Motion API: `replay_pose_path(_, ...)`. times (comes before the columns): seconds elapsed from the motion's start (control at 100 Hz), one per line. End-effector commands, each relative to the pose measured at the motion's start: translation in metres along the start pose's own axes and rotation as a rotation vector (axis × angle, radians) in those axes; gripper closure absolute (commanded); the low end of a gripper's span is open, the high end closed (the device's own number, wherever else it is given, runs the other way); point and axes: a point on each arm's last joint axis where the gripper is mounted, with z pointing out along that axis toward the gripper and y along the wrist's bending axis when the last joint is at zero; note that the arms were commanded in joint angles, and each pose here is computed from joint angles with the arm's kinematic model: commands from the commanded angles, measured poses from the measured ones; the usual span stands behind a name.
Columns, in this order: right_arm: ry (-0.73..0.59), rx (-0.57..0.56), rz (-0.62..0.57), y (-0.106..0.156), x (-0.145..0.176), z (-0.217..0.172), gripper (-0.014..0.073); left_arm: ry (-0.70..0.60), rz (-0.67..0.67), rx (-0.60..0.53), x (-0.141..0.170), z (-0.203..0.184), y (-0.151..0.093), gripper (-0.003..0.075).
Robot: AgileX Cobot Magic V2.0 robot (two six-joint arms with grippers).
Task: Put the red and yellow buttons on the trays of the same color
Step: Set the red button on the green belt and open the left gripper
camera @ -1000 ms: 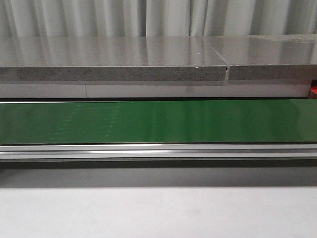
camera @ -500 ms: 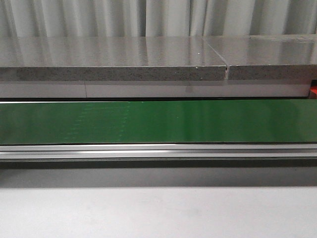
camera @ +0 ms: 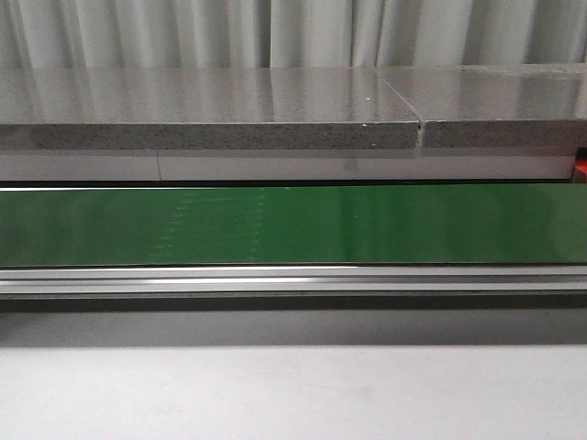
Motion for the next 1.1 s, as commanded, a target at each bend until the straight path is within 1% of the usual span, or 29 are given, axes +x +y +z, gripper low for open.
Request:
replay_pose_path(0.0, -0.106, -0.017, -0.002, 0.002, -0.013, -0.002, 0.066, -0.098, 0.011, 0.017, -0.002, -0.022, -0.005, 0.0438)
replay_pose_path(0.05, -0.106, -0.017, -0.002, 0.002, -0.013, -0.002, 0.066, -0.102, 0.011, 0.019, -0.003, -0.022, -0.006, 0.0357)
replay_pose_path(0.1, -0.106, -0.017, -0.002, 0.002, -0.013, -0.002, 0.066, -0.108, 0.008, 0.027, -0.003, -0.023, -0.006, 0.0254)
replay_pose_path(0.13, -0.106, -0.017, -0.002, 0.002, -0.013, -0.002, 0.066, -0.113, 0.007, 0.029, -0.004, -0.023, -0.007, 0.021)
replay_pose_path(0.17, -0.106, -0.017, -0.002, 0.002, -0.013, -0.002, 0.066, -0.121, 0.005, 0.037, -0.004, -0.023, -0.007, 0.0162)
replay_pose_path(0.2, -0.106, -0.017, -0.002, 0.002, -0.013, -0.002, 0.066, -0.13, 0.004, 0.039, -0.005, -0.023, -0.007, 0.0147)
replay_pose_path(0.33, -0.106, -0.017, -0.002, 0.002, -0.013, -0.002, 0.066, -0.188, 0.005, 0.044, -0.009, -0.03, -0.008, 0.0145)
replay_pose_path(0.4, -0.106, -0.017, -0.002, 0.002, -0.013, -0.002, 0.066, -0.237, 0.002, 0.049, -0.011, -0.041, -0.009, 0.0145)
replay_pose_path(0.54, -0.106, -0.017, -0.002, 0.002, -0.013, -0.002, 0.066, -0.357, -0.071, 0.06, -0.013, -0.068, -0.01, 0.0147)
replay_pose_path(0.64, -0.106, -0.017, -0.002, 0.002, -0.013, -0.002, 0.066, -0.385, -0.126, 0.034, -0.01, -0.077, -0.007, 0.016)
replay_pose_path(0.76, -0.106, -0.017, -0.002, 0.002, -0.013, -0.002, 0.066, -0.348, -0.147, -0.005, -0.006, -0.076, -0.003, 0.0177)
replay_pose_path(0.93, -0.106, -0.017, -0.002, 0.002, -0.013, -0.002, 0.066, -0.292, -0.182, -0.086, -0.001, -0.075, 0.005, 0.0177)
replay_pose_path(1.0, -0.106, -0.017, -0.002, 0.002, -0.013, -0.002, 0.066, -0.275, -0.234, -0.086, 0.001, -0.075, 0.011, 0.0178)
replay_pose_path(1.09, -0.106, -0.017, -0.002, 0.002, -0.013, -0.002, 0.066, -0.262, -0.284, -0.059, 0.002, -0.075, 0.019, 0.0178)
